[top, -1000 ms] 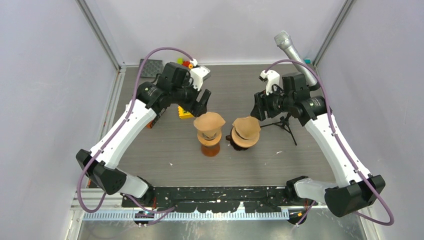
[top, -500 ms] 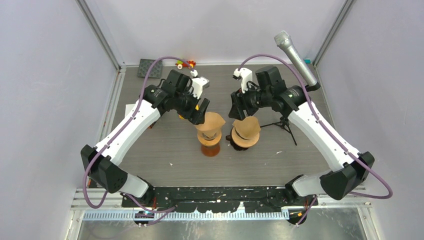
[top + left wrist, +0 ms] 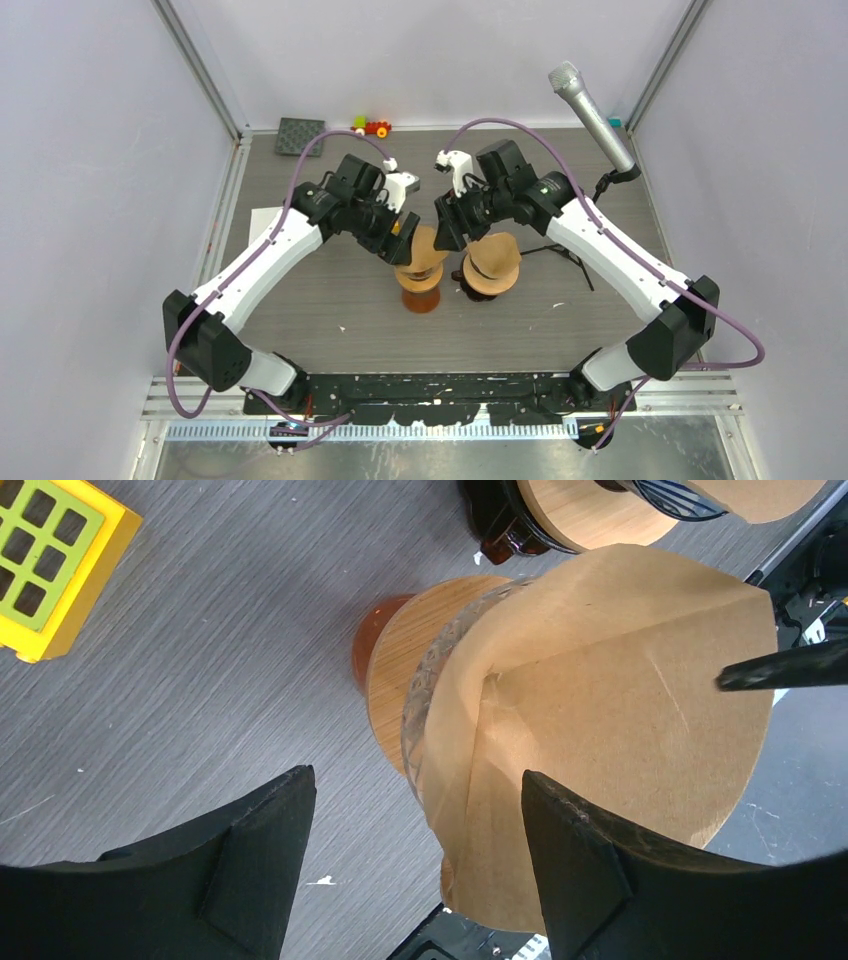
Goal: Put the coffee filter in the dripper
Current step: Adjust the coffee filter in the coffee dripper.
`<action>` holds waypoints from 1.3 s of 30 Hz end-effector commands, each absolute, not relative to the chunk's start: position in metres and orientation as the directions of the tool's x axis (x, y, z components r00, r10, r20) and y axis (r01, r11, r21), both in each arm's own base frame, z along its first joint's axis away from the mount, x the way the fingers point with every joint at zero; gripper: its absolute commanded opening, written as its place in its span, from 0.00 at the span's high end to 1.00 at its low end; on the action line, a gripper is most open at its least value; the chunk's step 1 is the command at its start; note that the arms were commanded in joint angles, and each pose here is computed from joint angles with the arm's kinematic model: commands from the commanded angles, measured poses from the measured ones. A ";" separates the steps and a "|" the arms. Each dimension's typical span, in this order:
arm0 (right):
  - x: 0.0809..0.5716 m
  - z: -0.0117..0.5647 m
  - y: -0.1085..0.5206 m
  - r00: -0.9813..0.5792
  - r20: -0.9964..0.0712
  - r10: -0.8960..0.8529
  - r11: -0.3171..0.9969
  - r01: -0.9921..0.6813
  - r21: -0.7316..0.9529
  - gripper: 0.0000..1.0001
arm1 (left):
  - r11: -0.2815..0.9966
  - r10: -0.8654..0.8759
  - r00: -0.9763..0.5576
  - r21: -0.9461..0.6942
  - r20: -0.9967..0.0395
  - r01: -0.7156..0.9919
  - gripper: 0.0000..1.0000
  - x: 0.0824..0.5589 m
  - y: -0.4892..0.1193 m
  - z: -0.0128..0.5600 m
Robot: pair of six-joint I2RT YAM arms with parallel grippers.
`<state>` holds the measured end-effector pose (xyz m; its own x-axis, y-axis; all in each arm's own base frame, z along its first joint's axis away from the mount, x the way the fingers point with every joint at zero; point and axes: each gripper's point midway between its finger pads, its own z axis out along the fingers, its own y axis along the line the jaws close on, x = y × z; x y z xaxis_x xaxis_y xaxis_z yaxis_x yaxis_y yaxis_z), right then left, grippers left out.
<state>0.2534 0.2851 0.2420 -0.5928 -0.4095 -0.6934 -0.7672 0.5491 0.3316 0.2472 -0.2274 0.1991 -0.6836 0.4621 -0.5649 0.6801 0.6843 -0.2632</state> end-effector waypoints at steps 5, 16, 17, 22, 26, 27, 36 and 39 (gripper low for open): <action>0.250 0.233 0.294 -0.546 -0.709 -0.446 0.531 -0.799 0.281 0.38 | 0.675 0.435 -0.664 -0.268 -0.608 0.687 0.23 0.255 -0.233 0.208; 0.259 0.202 0.295 -0.587 -0.661 -0.468 0.589 -0.764 0.262 0.40 | 0.683 0.432 -0.670 -0.267 -0.603 0.680 0.24 0.255 -0.232 0.191; 0.260 0.200 0.296 -0.589 -0.657 -0.470 0.591 -0.763 0.261 0.40 | 0.684 0.430 -0.671 -0.266 -0.604 0.679 0.24 0.255 -0.232 0.190; 0.262 0.194 0.299 -0.592 -0.651 -0.475 0.594 -0.762 0.259 0.40 | 0.693 0.432 -0.679 -0.263 -0.594 0.671 0.24 0.258 -0.231 0.184; 0.263 0.189 0.298 -0.596 -0.643 -0.480 0.599 -0.759 0.256 0.40 | 0.696 0.433 -0.682 -0.262 -0.589 0.668 0.24 0.259 -0.230 0.182; 0.262 0.188 0.298 -0.596 -0.643 -0.481 0.600 -0.759 0.255 0.40 | 0.697 0.433 -0.683 -0.262 -0.588 0.668 0.24 0.259 -0.230 0.181; 0.262 0.216 0.296 -0.559 -0.687 -0.464 0.586 -0.775 0.235 0.39 | 0.695 0.420 -0.668 -0.255 -0.614 0.672 0.22 0.261 -0.228 0.194; 0.260 0.225 0.295 -0.544 -0.704 -0.457 0.579 -0.783 0.230 0.38 | 0.692 0.417 -0.664 -0.256 -0.621 0.674 0.21 0.261 -0.228 0.198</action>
